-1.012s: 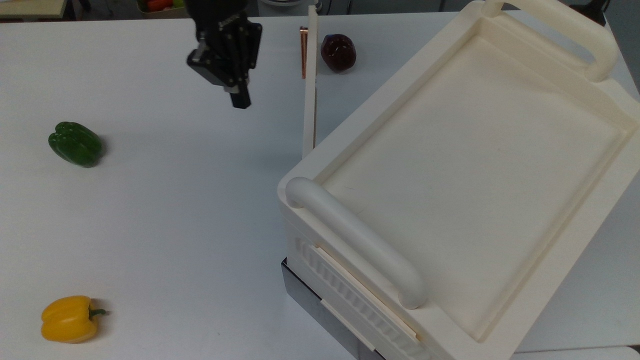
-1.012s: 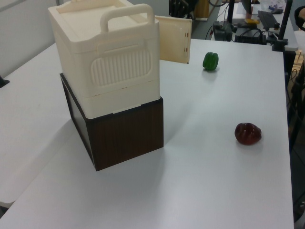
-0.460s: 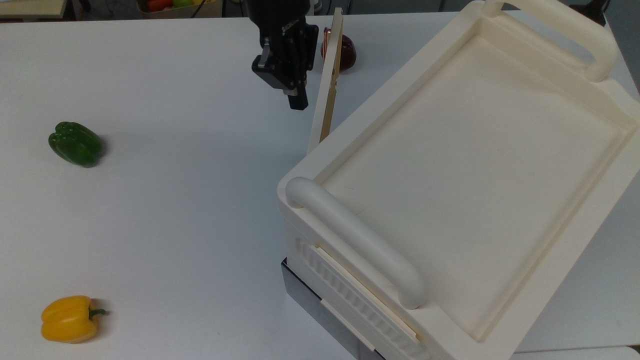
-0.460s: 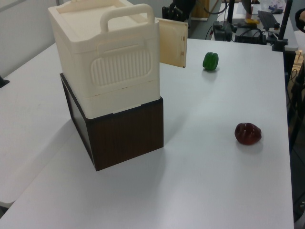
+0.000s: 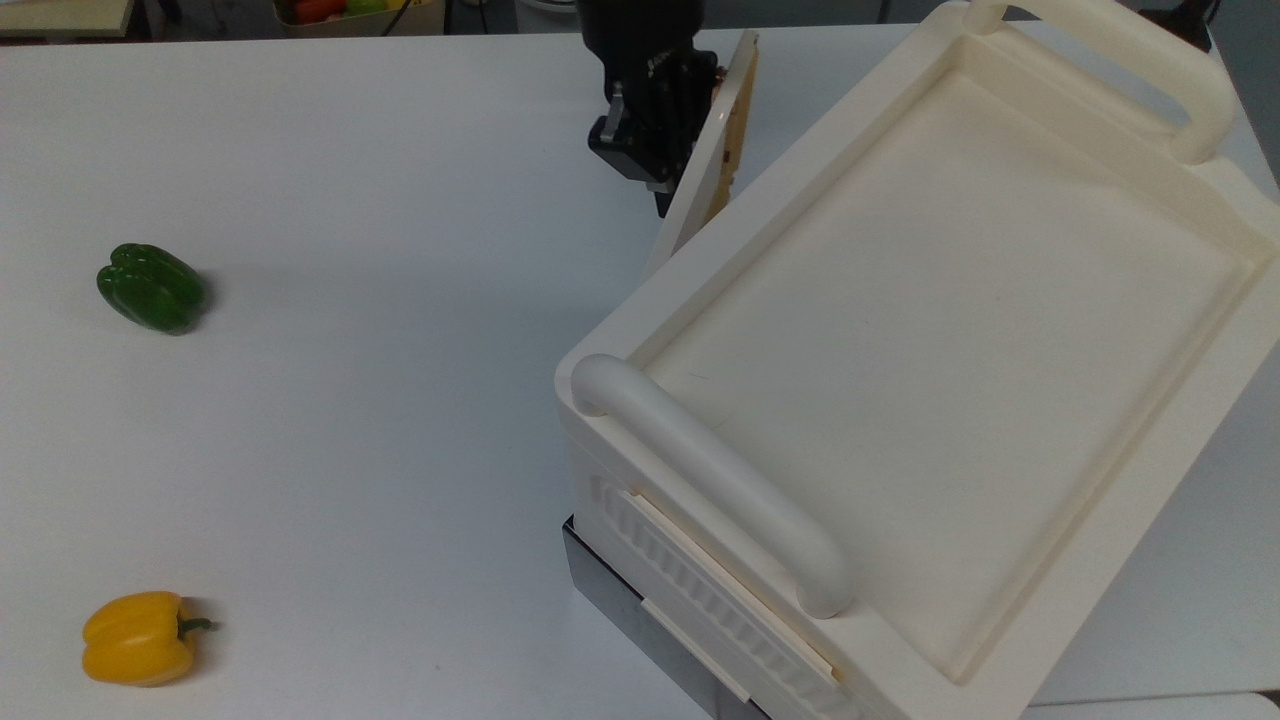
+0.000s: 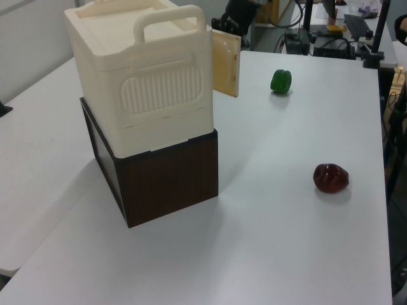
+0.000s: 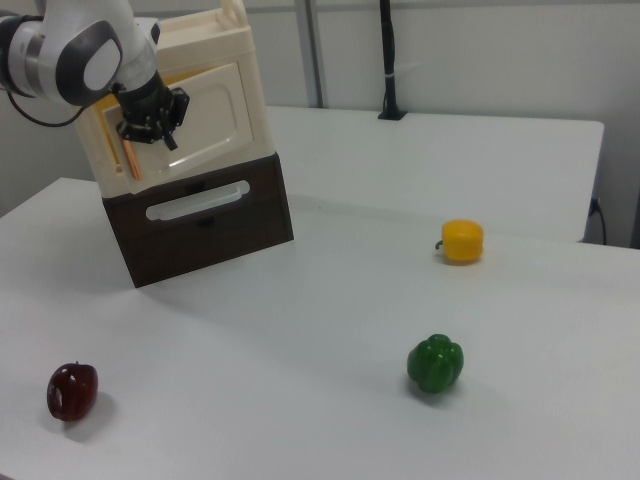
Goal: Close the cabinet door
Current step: 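Press the door flush against the cabinet body with the gripper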
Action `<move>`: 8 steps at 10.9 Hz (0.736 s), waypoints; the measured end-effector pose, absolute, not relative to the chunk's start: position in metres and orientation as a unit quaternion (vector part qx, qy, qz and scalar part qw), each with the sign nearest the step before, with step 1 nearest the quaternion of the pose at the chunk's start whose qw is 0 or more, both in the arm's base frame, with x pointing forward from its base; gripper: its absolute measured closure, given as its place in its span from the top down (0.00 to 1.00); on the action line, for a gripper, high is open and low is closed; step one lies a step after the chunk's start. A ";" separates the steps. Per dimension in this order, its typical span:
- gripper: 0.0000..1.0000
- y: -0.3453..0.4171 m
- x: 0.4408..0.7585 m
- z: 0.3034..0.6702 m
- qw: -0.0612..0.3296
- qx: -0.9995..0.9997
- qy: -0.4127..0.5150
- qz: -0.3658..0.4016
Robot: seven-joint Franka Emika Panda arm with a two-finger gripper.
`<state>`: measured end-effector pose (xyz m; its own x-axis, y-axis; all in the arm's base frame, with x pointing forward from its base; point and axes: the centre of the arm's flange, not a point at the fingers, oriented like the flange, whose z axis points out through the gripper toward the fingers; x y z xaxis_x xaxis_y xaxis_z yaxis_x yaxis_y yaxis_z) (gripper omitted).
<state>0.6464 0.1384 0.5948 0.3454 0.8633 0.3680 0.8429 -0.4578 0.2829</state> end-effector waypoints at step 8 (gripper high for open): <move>0.01 0.192 0.660 0.574 -0.007 0.867 0.415 0.274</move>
